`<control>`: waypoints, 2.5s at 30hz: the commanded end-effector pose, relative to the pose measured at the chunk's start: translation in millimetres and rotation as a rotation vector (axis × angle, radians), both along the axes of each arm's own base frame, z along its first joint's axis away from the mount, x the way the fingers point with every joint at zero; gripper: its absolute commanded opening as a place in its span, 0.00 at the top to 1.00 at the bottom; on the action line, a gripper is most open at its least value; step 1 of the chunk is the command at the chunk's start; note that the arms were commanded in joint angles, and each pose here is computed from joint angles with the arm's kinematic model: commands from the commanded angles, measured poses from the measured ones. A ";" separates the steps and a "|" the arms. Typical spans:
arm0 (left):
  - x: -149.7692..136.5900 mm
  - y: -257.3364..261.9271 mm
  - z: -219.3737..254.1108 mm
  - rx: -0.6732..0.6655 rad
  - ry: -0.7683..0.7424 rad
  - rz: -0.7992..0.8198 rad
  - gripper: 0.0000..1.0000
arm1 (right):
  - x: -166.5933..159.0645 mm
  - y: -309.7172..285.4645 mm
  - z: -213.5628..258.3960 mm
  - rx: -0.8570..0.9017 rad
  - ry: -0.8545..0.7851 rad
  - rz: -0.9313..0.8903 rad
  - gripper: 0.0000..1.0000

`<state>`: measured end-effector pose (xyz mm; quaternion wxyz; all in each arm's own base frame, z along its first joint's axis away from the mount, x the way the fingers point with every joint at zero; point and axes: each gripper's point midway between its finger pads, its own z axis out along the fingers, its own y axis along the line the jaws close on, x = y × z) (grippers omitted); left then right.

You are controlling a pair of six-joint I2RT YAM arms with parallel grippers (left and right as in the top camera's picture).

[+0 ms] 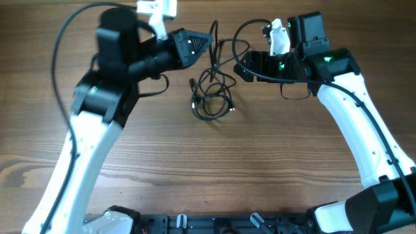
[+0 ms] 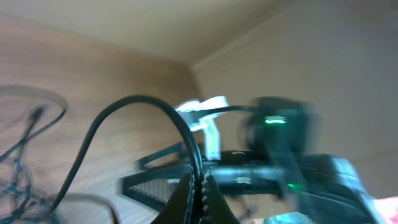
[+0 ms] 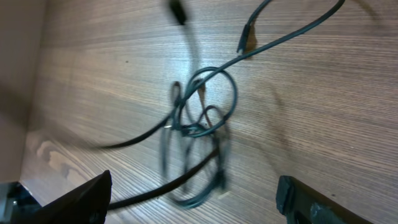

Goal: Untangle cables

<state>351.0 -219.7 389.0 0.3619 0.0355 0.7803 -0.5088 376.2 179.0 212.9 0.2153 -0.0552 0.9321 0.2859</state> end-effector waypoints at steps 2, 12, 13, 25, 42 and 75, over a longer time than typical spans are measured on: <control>-32.6 6.7 62.4 -0.101 -0.139 -0.023 0.96 | 6.7 -4.6 -5.8 -0.026 0.002 -0.026 0.12; 31.3 108.5 26.0 -0.086 0.071 0.694 0.96 | -5.4 -6.8 -18.1 -0.014 0.109 -0.087 0.16; 34.4 114.3 17.0 -0.063 0.094 0.732 0.96 | -7.3 -6.3 -21.5 -0.013 0.120 -0.089 0.16; 67.3 159.5 -146.5 0.396 0.447 1.003 0.96 | -22.6 43.0 -49.2 -0.018 0.108 -0.044 0.17; 49.9 120.5 -219.7 0.659 0.594 0.492 0.00 | -29.9 54.0 -90.7 -0.009 0.253 -0.002 0.21; 32.5 -19.0 -209.4 0.378 0.543 -0.046 0.96 | 8.7 -26.3 -80.7 0.091 0.223 -0.053 0.12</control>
